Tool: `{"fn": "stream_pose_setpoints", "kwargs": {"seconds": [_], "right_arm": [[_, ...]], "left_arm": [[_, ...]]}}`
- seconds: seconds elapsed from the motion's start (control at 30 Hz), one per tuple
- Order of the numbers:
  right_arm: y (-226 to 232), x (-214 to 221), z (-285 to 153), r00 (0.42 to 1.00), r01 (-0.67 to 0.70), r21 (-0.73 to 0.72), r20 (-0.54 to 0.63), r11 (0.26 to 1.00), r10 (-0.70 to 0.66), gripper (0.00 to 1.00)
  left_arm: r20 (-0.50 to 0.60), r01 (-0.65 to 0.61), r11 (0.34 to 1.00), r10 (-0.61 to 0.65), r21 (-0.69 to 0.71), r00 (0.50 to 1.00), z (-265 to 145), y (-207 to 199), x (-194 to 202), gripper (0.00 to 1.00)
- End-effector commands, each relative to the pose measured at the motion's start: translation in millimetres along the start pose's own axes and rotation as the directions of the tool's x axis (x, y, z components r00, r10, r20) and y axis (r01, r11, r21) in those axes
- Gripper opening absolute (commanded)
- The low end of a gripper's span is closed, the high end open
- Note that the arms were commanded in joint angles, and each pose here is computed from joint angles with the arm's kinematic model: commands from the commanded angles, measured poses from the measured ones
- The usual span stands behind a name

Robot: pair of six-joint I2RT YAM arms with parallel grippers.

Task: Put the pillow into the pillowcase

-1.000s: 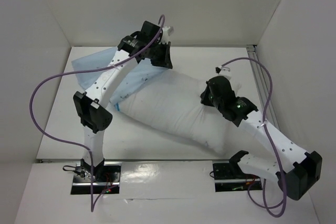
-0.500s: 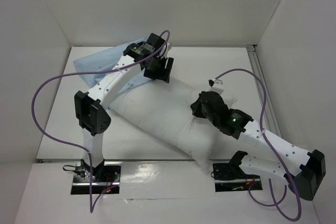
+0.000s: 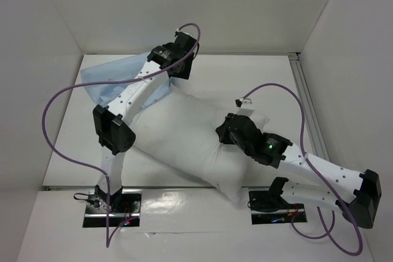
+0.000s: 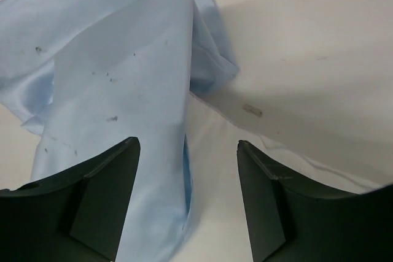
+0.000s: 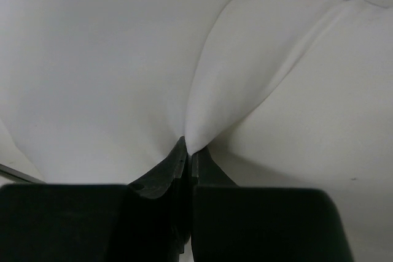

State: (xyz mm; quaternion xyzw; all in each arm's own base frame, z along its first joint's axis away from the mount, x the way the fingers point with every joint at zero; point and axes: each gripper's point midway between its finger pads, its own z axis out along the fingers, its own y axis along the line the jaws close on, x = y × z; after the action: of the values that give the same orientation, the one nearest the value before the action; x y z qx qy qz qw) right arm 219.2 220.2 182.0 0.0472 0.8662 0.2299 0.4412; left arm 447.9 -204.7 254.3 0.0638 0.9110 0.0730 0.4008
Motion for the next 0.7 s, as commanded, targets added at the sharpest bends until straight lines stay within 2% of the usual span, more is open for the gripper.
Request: {"fn": "stream_pose_setpoints", "kwargs": {"seconds": [0.0,0.1,0.17,0.2,0.23,0.27,0.33,0.37,0.4,0.43,0.47,0.5,0.57,0.6,0.67], "right_arm": [[3,1,-9,1.000,0.013,-0.013,-0.017,1.000,-0.014,0.00],[2,3,-7,1.000,0.018,-0.006,-0.024,1.000,-0.018,0.00],[3,6,-6,0.999,0.018,-0.013,-0.032,1.000,-0.018,0.00],[4,8,-7,0.999,0.018,-0.019,-0.038,1.000,-0.018,0.00],[4,8,-7,0.999,0.018,-0.019,-0.039,1.000,-0.018,0.00],[4,8,-7,0.999,0.018,-0.019,-0.039,1.000,-0.018,0.00],[3,7,-6,0.999,0.018,-0.013,-0.032,1.000,-0.018,0.00],[0,10,-5,0.999,0.022,-0.007,-0.038,1.000,-0.022,0.00],[1,8,-7,0.999,0.023,-0.011,-0.027,1.000,-0.023,0.00],[0,7,-7,1.000,0.023,-0.005,-0.020,1.000,-0.023,0.00],[-2,8,-7,0.999,0.027,0.001,-0.026,1.000,-0.027,0.00],[-1,6,-10,1.000,0.021,-0.007,-0.018,1.000,-0.022,0.00],[-2,1,-10,1.000,0.022,0.008,-0.003,1.000,-0.022,0.00],[-2,-1,-12,1.000,0.017,0.001,0.004,1.000,-0.017,0.00],[-6,-2,-12,1.000,0.022,0.020,0.011,1.000,-0.022,0.00]], "left_arm": [[0.006,-0.061,0.986,0.063,-0.157,0.998,28,10,3,0.77],[-0.005,-0.070,0.965,0.071,-0.252,0.997,45,17,9,0.72],[0.008,-0.073,0.958,0.078,-0.276,0.997,51,17,4,0.61],[0.010,-0.078,0.958,0.084,-0.275,0.996,55,14,1,0.51],[-0.011,-0.084,0.958,0.085,-0.272,0.996,66,13,5,0.34],[-0.013,-0.082,0.966,0.081,-0.246,0.997,67,8,3,0.00],[0.019,-0.004,0.986,0.008,-0.169,1.000,60,0,-10,0.00],[0.027,0.054,0.998,-0.053,-0.035,0.998,43,-8,-21,0.00],[0.013,0.118,0.992,-0.119,0.040,0.993,37,-13,-21,0.00],[0.012,0.192,0.961,-0.198,0.198,0.980,16,-15,-34,0.00],[0.019,0.230,0.934,-0.244,0.274,0.970,17,-19,-45,0.00],[0.038,0.259,0.905,-0.288,0.338,0.957,-9,-9,-51,0.00],[0.088,0.300,0.851,-0.370,0.432,0.925,-32,8,-74,0.00],[0.120,0.304,0.847,-0.389,0.437,0.913,-47,20,-82,0.00],[0.162,0.289,0.880,-0.369,0.376,0.915,-52,36,-86,0.00]]}}
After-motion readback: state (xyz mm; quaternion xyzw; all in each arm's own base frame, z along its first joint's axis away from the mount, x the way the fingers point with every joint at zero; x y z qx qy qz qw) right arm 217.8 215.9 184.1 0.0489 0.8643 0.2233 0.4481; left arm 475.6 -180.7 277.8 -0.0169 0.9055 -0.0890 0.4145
